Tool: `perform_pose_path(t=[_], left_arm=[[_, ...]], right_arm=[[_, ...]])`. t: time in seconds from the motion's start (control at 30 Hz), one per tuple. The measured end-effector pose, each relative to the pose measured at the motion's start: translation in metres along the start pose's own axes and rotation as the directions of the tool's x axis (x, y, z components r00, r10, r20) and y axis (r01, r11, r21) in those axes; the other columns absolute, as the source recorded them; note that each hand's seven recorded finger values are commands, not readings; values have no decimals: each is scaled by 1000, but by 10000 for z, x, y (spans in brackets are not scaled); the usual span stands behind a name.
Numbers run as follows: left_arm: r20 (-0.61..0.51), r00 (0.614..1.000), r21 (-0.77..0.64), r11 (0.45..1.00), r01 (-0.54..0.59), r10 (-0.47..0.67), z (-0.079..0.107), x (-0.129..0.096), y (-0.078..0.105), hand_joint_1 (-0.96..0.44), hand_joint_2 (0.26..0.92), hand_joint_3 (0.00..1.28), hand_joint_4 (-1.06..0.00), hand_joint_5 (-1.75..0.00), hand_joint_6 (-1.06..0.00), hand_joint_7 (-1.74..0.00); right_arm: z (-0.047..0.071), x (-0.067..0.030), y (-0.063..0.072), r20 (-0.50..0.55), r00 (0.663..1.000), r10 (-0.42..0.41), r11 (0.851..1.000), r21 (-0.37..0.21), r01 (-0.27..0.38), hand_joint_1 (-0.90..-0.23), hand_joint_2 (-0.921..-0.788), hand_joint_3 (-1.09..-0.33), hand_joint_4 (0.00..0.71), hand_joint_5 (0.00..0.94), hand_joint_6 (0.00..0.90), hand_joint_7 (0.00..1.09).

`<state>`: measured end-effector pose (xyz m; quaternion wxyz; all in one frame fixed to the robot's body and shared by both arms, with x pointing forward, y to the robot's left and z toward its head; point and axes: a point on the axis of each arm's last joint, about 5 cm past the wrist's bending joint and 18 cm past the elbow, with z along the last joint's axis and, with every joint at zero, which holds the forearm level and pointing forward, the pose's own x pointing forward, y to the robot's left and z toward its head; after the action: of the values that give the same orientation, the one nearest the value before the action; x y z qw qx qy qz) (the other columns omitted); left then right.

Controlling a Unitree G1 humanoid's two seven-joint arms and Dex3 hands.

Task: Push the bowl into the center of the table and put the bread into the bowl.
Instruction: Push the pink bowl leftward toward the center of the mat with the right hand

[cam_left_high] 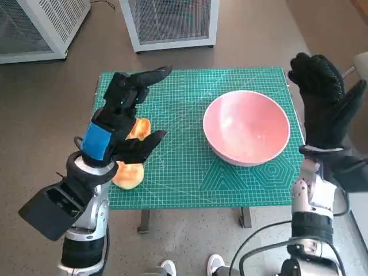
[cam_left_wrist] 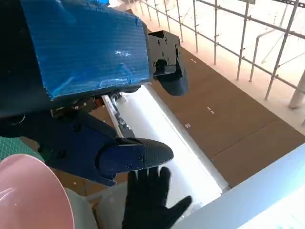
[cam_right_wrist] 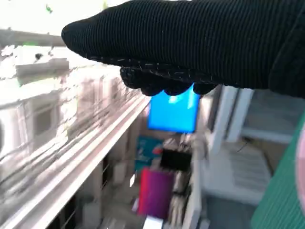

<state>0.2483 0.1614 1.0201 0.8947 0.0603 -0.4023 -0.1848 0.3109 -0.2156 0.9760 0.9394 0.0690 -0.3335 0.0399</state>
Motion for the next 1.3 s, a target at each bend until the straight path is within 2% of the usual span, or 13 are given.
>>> perform_pose_path(t=[0.33, 0.6, 0.67, 0.8, 1.13, 1.3], left_arm=[[0, 1000, -2, 1000, -1, 1, -4, -1, -2, -460, 921, 436, -1, -685, 1, -922], [1, 1000, -4, 1000, -2, 2, -4, -1, -1, -465, 921, 434, -3, -681, 1, -921], [1, 1000, -4, 1000, -3, 3, -4, -2, 0, -466, 921, 434, -3, -680, 1, -920], [2, 1000, -4, 1000, -4, 4, -3, -3, 2, -467, 921, 432, -4, -678, 1, -920], [3, 1000, -1, 1000, -7, 7, -2, -9, 10, -467, 921, 430, -8, -669, 1, -919], [6, 1000, 1, 1000, -10, 10, 0, -14, 15, -467, 921, 429, -11, -662, 1, -918]], right_arm=[[-200, -38, -88, -162, 978, -129, 990, 35, 136, -326, -921, -511, 488, 8, 189, 548], [-328, -98, -120, -306, 932, -194, 967, 99, 234, -304, -919, -514, 510, 12, 227, 514], [-356, -124, -124, -339, 918, -207, 961, 103, 255, -291, -912, -530, 507, 6, 243, 488], [-403, -179, -130, -394, 889, -231, 952, 99, 291, -278, -905, -544, 499, 1, 252, 470], [-462, -263, -158, -497, 825, -269, 941, 48, 335, -287, -918, -557, 476, 0, 251, 435], [-487, -288, -149, -531, 800, -280, 933, 44, 356, -291, -921, -570, 480, 2, 256, 425]])
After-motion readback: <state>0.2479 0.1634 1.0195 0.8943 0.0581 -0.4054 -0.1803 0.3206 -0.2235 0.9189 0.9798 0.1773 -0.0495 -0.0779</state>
